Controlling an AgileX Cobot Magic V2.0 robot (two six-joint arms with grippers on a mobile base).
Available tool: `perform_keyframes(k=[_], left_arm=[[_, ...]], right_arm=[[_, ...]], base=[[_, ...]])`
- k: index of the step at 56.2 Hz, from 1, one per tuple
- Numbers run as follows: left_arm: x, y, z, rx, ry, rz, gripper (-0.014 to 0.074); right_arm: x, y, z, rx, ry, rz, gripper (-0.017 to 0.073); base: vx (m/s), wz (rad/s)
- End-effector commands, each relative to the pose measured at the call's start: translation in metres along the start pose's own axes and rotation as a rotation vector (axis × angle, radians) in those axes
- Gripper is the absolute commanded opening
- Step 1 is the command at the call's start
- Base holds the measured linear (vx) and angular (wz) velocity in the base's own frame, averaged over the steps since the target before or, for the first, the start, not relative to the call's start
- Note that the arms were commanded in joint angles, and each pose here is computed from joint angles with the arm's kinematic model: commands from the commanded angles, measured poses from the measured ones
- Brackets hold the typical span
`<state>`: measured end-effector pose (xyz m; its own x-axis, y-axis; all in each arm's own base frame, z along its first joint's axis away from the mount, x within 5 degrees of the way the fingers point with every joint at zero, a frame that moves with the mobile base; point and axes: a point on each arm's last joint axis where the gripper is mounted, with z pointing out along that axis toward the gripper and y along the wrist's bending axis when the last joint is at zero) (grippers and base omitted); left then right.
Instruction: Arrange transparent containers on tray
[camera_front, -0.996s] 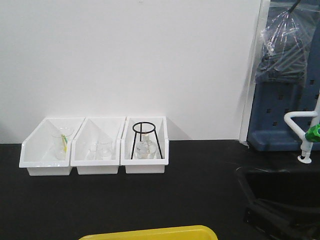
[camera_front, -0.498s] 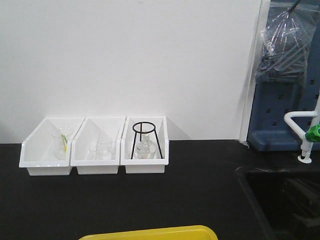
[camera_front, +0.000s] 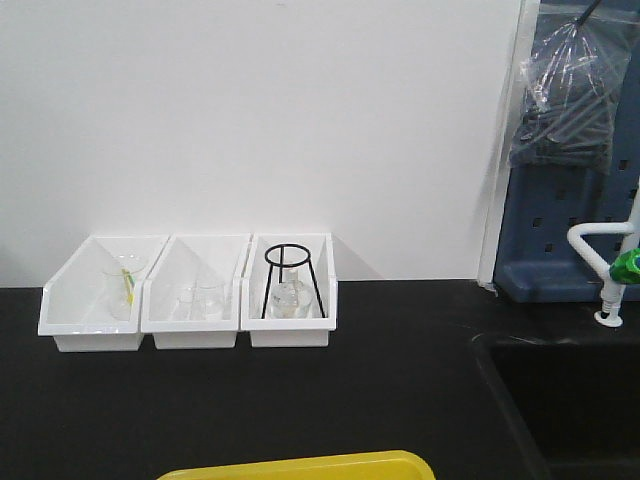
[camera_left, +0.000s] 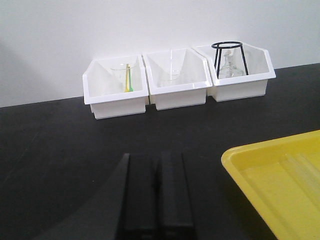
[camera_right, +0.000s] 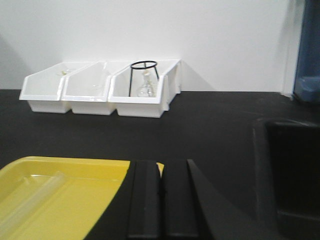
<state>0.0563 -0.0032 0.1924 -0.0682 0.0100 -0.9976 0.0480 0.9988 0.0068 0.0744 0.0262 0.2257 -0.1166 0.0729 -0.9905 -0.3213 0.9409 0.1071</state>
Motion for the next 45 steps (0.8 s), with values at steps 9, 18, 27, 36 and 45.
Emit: perform_keyframes(k=[9, 18, 27, 36, 45], left_arm=[[0.005, 0.001, 0.001, -0.011, -0.051, -0.005, 0.0000], [0.005, 0.001, 0.001, -0.011, -0.051, -0.005, 0.0000], [0.005, 0.001, 0.001, -0.011, -0.050, -0.005, 0.0000], [0.005, 0.001, 0.001, -0.011, -0.050, -0.005, 0.0000], [0.005, 0.001, 0.001, -0.011, -0.050, -0.005, 0.0000]], right_arm=[[0.025, -0.015, -0.016, 0.182, -0.146, -0.032, -0.0011], [0.028, -0.020, -0.022, 0.289, -0.139, -0.062, -0.0011], [0.031, -0.021, -0.022, 0.310, -0.108, -0.056, -0.0011], [0.031, -0.021, -0.022, 0.310, -0.109, -0.057, -0.0011], [0.031, -0.021, -0.022, 0.310, -0.109, -0.057, -0.0011]], base=[[0.00, 0.00], [0.00, 0.00], [0.00, 0.00], [0.00, 0.00], [0.00, 0.00]])
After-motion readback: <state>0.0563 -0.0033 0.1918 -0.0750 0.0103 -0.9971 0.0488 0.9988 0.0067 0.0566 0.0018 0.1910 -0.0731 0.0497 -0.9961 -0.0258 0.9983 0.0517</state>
